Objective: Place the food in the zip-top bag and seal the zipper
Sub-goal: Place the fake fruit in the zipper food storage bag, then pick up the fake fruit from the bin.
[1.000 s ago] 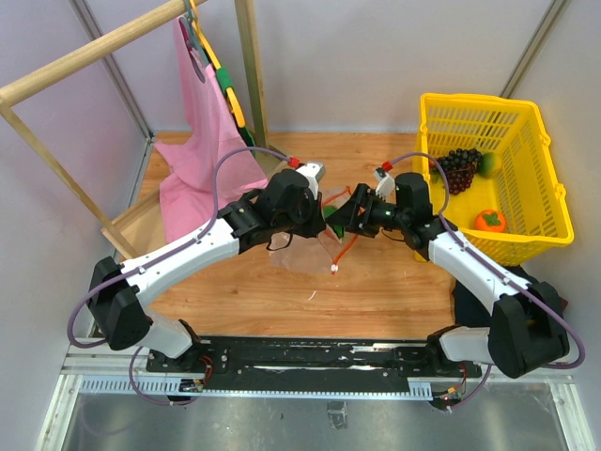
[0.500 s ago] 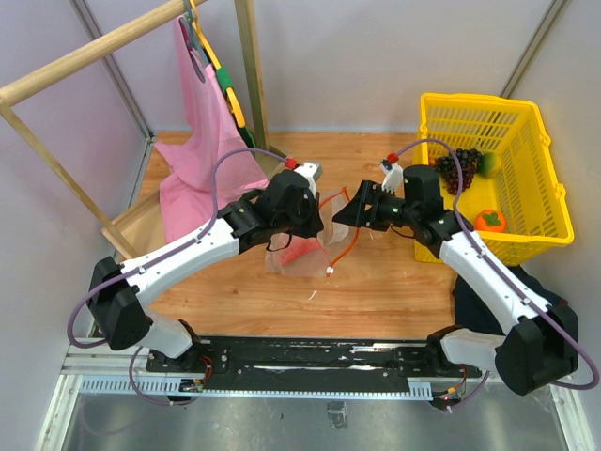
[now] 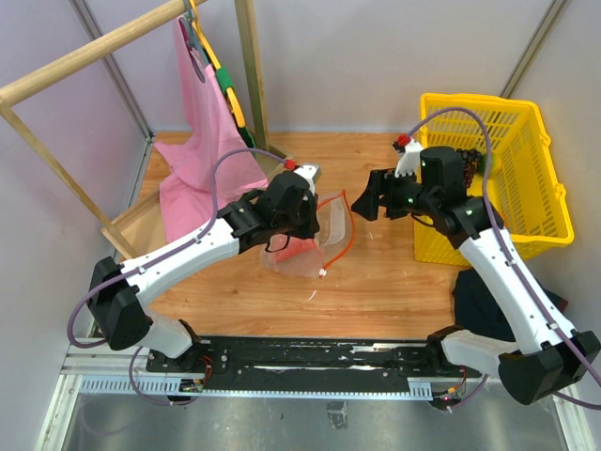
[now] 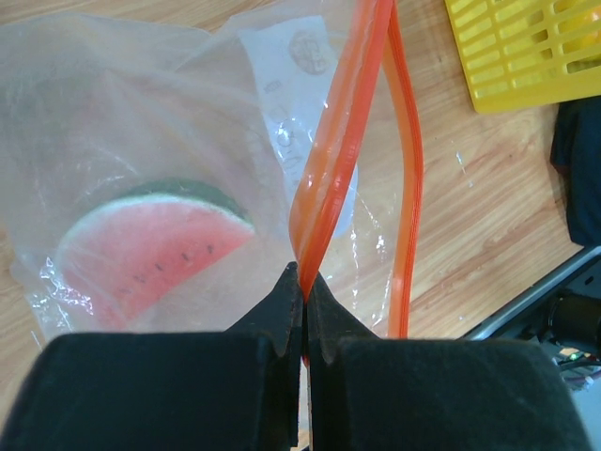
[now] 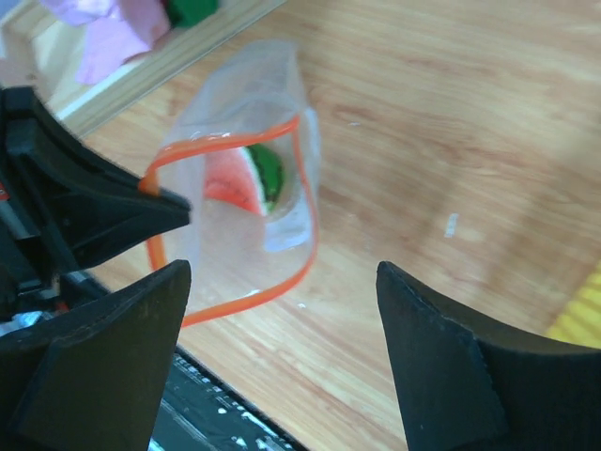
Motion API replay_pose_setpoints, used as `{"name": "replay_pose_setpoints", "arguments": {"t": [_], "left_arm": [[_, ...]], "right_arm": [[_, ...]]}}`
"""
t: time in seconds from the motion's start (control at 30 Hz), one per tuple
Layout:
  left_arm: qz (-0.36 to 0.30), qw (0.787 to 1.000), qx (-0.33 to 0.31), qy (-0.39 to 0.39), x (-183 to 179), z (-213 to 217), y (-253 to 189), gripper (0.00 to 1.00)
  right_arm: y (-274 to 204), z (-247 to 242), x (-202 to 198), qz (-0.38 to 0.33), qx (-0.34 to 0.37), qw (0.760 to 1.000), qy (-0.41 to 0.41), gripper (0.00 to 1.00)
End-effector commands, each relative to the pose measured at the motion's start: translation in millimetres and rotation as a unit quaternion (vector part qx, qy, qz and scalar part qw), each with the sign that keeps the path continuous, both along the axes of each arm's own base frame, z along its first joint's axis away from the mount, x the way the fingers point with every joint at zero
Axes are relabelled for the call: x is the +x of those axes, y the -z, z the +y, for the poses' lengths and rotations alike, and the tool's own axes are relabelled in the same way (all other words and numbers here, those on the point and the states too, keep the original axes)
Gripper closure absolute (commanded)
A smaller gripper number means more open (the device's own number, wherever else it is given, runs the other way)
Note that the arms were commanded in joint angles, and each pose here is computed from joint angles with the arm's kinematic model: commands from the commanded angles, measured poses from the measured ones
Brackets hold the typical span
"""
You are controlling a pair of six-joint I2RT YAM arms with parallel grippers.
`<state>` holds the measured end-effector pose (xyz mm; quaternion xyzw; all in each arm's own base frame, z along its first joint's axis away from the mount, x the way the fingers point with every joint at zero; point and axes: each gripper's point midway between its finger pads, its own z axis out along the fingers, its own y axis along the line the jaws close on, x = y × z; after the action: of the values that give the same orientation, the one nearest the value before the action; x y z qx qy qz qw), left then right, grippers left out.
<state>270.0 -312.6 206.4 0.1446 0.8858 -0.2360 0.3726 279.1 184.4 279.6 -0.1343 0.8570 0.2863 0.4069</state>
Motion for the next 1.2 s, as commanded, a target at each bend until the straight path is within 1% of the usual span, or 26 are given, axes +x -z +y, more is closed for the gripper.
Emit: {"name": "replay_pose_setpoints", "arguments": {"t": [0.0,0.17,0.3,0.57,0.63,0.73,0.8,0.97,1.17], "left_arm": [[-0.026,1.0,0.003,0.007,3,0,-20,1.0],[-0.021,0.999,0.031,0.024,0,6,-13,1.0],[-0.034,0.998,0.047,0.033,0,10,-11,1.0],[-0.038,0.997,0.045,0.043,1,13,-4,1.0],[-0.037,0.997,0.043,0.049,-2,14,-4,1.0],[-0.034,0.997,0.038,0.059,-7,13,-2,1.0],[-0.032,0.997,0.031,0.066,-9,11,-3,1.0],[-0.031,0.997,0.029,0.072,-11,11,-3,1.0],[-0.024,0.997,0.031,0.072,-9,10,0,1.0]], "right_arm": [[-5,-61,9,-0.012,-0.138,0.987,0.083,0.18],[-19,-118,19,-0.022,-0.225,0.958,0.175,0.14],[-26,-167,27,-0.002,-0.254,0.932,0.258,0.13],[-2,-241,35,0.073,-0.244,0.891,0.376,0.07],[9,-260,34,0.093,-0.237,0.878,0.405,0.05],[31,-280,35,0.119,-0.217,0.867,0.433,0.03],[50,-289,34,0.142,-0.214,0.858,0.446,0.01],[95,-307,29,0.199,-0.21,0.833,0.472,0.02],[134,-316,26,0.255,-0.199,0.805,0.497,0.02]]}}
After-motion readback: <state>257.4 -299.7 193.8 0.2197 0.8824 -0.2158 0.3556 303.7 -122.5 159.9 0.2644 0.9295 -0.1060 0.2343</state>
